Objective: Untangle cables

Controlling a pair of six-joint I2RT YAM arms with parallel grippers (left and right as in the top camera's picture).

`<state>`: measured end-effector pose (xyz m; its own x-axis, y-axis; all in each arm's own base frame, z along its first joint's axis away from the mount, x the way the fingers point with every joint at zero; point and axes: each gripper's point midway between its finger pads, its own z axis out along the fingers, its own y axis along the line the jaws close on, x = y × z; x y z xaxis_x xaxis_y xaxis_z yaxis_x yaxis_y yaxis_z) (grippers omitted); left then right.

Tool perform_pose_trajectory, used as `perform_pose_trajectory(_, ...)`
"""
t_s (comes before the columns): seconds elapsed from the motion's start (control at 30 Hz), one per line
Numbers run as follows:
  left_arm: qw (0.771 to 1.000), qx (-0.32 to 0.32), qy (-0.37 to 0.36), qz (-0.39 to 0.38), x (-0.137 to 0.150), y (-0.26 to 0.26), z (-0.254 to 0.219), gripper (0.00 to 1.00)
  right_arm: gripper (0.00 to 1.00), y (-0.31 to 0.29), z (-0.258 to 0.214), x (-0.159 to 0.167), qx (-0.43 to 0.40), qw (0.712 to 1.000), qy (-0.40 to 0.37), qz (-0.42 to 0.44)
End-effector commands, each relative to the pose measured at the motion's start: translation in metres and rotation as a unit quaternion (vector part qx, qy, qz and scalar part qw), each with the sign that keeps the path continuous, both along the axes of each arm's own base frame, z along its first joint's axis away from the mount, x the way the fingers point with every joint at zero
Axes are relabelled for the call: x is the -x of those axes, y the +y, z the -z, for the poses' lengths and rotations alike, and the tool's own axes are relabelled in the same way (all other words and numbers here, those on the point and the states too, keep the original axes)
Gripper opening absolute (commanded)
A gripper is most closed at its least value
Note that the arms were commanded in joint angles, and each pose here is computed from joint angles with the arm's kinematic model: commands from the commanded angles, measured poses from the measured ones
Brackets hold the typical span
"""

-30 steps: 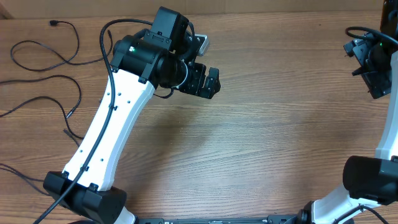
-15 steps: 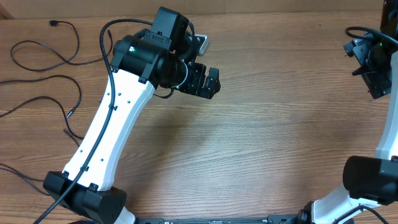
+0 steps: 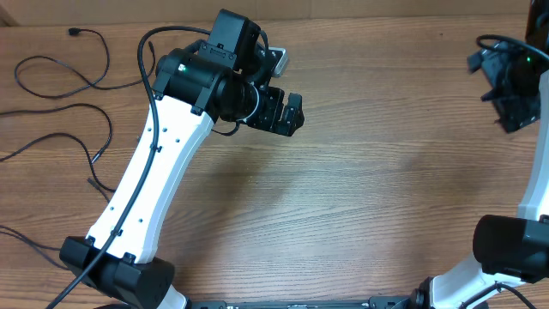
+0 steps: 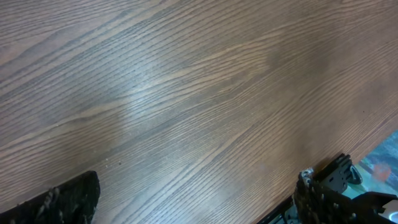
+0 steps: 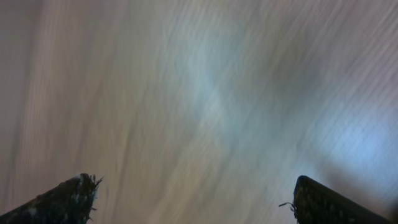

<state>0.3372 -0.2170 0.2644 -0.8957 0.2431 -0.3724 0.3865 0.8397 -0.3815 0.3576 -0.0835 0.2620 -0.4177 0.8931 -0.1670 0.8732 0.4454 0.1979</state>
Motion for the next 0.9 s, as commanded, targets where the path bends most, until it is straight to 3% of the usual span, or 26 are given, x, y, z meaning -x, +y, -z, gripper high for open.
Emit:
perform_pose_trajectory(0.0,1.000,0.000,-0.016,0.010,0.003,0.000,-0.008,0.99,1.00,0.036,-0.004,0.000,-0.075,0.993,-0.014,-0.094)
perform_pose_trajectory(0.27,1.000,0.000,-0.016,0.010,0.003,0.000,-0.008,0.99,1.00,0.081,-0.048,0.021,-0.034,0.969,-0.078,-0.234)
perform_pose_trajectory(0.57,1.000,0.000,-0.016,0.010,0.003,-0.001,-0.008,0.99,1.00,0.147,-0.115,0.091,0.032,0.920,-0.181,-0.347)
perform_pose_trajectory(0.87,1.000,0.000,-0.016,0.010,0.003,-0.001,-0.008,1.00,1.00,0.147,-0.098,0.150,0.044,0.925,-0.176,-0.333)
